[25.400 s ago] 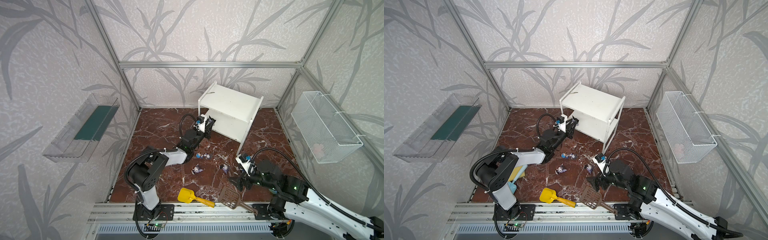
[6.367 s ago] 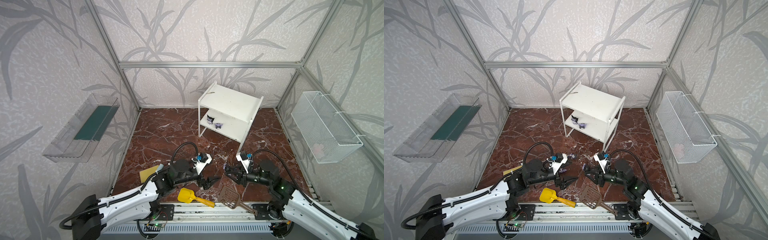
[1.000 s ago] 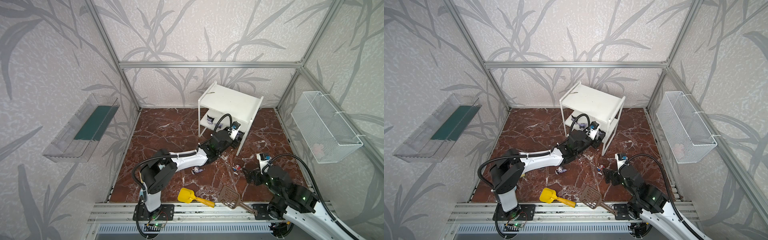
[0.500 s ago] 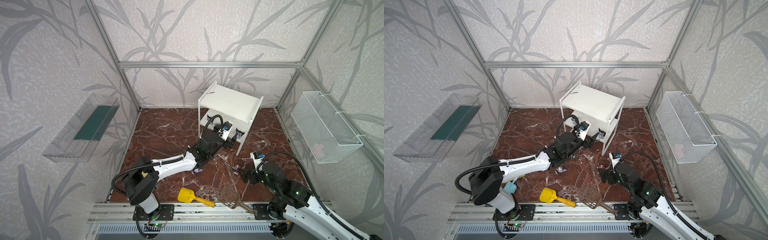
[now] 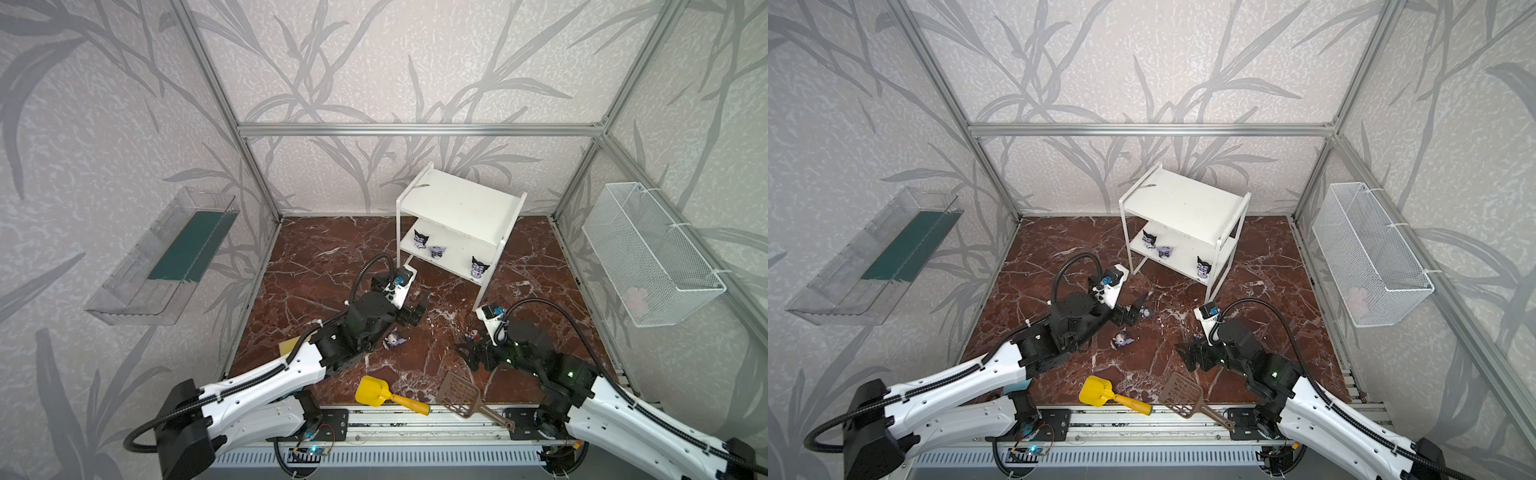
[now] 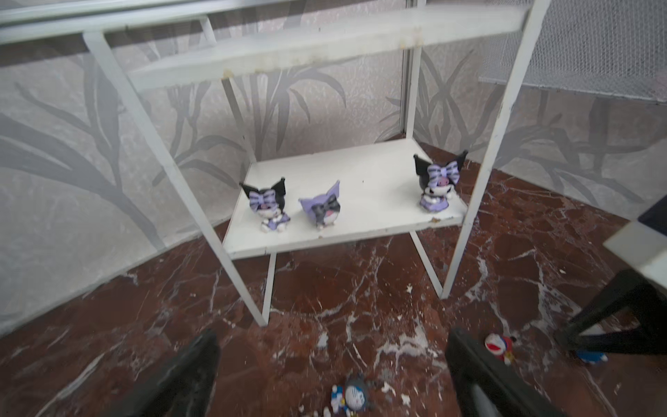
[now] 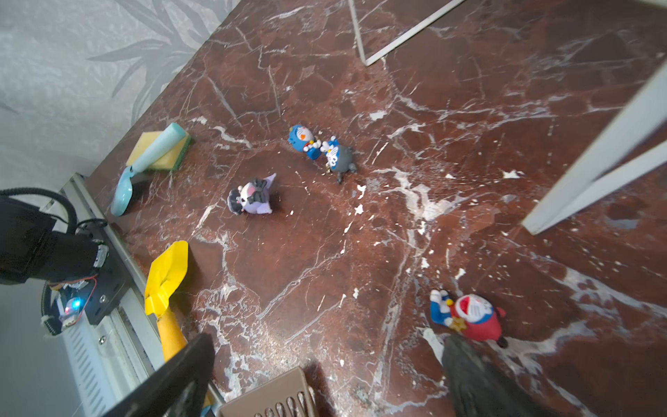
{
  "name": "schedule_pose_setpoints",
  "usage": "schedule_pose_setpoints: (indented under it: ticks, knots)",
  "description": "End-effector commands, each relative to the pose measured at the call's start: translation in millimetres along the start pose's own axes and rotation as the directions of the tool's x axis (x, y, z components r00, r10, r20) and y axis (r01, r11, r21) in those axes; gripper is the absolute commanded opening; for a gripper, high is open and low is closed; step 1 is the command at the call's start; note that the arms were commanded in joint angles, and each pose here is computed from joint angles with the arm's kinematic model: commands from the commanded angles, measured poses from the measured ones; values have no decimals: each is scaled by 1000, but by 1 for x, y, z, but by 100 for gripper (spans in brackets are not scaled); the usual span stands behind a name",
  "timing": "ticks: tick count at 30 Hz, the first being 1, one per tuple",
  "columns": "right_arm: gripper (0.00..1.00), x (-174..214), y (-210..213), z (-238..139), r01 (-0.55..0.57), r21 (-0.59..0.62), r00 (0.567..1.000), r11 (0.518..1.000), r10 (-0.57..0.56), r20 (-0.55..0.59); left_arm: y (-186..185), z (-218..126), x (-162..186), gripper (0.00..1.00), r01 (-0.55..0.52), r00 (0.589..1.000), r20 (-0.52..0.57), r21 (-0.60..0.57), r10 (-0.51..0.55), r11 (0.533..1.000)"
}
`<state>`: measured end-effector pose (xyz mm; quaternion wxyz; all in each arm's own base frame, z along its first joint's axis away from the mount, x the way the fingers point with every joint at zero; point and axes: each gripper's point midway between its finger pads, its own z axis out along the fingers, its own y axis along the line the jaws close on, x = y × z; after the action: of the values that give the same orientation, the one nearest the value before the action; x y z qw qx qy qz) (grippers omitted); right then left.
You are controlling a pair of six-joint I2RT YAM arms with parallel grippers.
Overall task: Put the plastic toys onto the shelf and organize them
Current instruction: 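Withdraw the left gripper from the shelf toward the floor toys, then lower the left gripper over a purple Kuromi while the right gripper approaches it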
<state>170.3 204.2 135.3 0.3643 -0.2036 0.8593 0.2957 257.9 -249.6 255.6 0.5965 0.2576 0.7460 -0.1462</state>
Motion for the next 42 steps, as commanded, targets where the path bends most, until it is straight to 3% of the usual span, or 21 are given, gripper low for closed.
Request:
schedule_pose_setpoints:
  ticks: [1,9,16,19,24,28,35,42]
  knots:
    - [97,-6,16,9,23,-46,1000,999,-23,19,5,-20,60,99,41,978,-203,3,-40,999]
    - [89,0,31,26,49,-95,998,994,-51,-21,-10,-42,116,99,113,861,-503,47,-75,992]
    - [81,10,43,39,86,-121,993,989,-95,-76,-23,-45,167,98,26,631,-772,125,81,992]
    - [80,13,43,42,97,-120,990,988,-108,-92,-28,-35,177,96,31,587,-804,139,94,990]
    - [80,17,41,39,99,-120,989,988,-110,-94,-29,-15,183,93,41,550,-832,115,74,992]
    - [80,21,38,35,108,-110,988,988,-118,-95,-29,0,193,86,49,501,-862,114,74,992]
    - [80,25,28,26,115,-79,990,990,-121,-75,-21,15,205,74,89,458,-887,115,62,989]
    - [80,24,20,19,116,-48,992,992,-118,-38,-18,24,208,69,108,456,-888,127,64,986]
